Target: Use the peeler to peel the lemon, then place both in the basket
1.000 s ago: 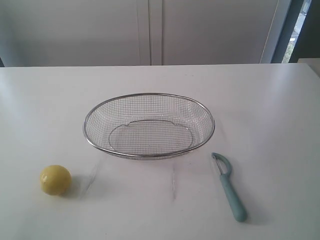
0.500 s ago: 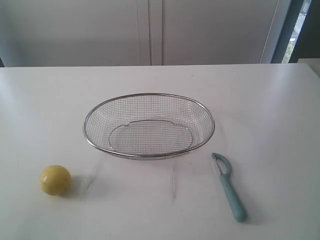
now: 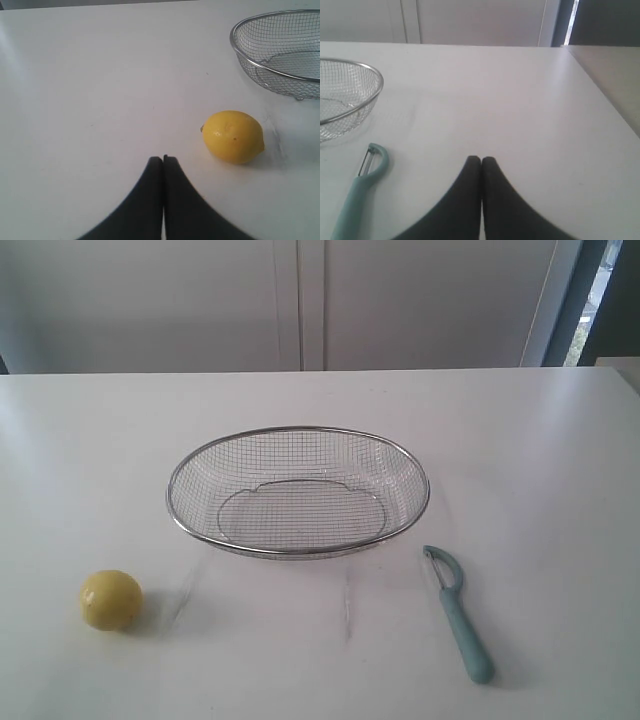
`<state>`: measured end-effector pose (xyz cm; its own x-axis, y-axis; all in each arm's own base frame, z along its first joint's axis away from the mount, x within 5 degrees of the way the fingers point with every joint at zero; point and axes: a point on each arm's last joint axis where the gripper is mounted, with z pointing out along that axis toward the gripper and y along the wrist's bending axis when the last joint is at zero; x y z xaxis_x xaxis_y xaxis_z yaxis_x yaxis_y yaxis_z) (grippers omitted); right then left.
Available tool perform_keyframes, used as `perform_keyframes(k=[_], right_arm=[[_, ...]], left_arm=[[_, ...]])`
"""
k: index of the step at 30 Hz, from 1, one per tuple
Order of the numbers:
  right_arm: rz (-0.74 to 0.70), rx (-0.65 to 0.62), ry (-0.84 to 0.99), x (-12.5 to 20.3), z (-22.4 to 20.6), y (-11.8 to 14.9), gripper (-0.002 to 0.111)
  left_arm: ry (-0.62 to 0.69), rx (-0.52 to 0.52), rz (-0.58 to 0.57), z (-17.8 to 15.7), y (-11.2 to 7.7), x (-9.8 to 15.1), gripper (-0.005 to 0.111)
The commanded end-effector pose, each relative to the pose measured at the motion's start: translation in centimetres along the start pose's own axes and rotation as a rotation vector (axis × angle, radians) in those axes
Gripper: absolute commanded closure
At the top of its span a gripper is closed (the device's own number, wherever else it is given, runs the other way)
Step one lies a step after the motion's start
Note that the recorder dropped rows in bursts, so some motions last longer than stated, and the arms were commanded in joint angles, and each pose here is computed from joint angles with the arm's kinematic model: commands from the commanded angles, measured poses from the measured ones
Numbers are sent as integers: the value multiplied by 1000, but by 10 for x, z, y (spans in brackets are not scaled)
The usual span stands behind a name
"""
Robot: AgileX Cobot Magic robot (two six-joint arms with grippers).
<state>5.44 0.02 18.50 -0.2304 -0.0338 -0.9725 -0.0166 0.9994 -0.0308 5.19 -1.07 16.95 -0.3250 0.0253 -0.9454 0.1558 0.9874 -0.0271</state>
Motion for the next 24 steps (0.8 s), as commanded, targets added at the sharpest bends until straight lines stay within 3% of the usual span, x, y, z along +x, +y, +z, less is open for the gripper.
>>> perform_keyframes(k=[1, 14, 24], right_arm=[[-3, 8, -110, -9, -1, 0, 108], [-4, 8, -418, -36, -8, 0, 108], [-4, 7, -429, -37, -8, 0, 108]], left_arm=[[-3, 7, 1, 0, 0, 0, 107], [-3, 7, 1, 0, 0, 0, 107], [-3, 7, 1, 0, 0, 0, 107]])
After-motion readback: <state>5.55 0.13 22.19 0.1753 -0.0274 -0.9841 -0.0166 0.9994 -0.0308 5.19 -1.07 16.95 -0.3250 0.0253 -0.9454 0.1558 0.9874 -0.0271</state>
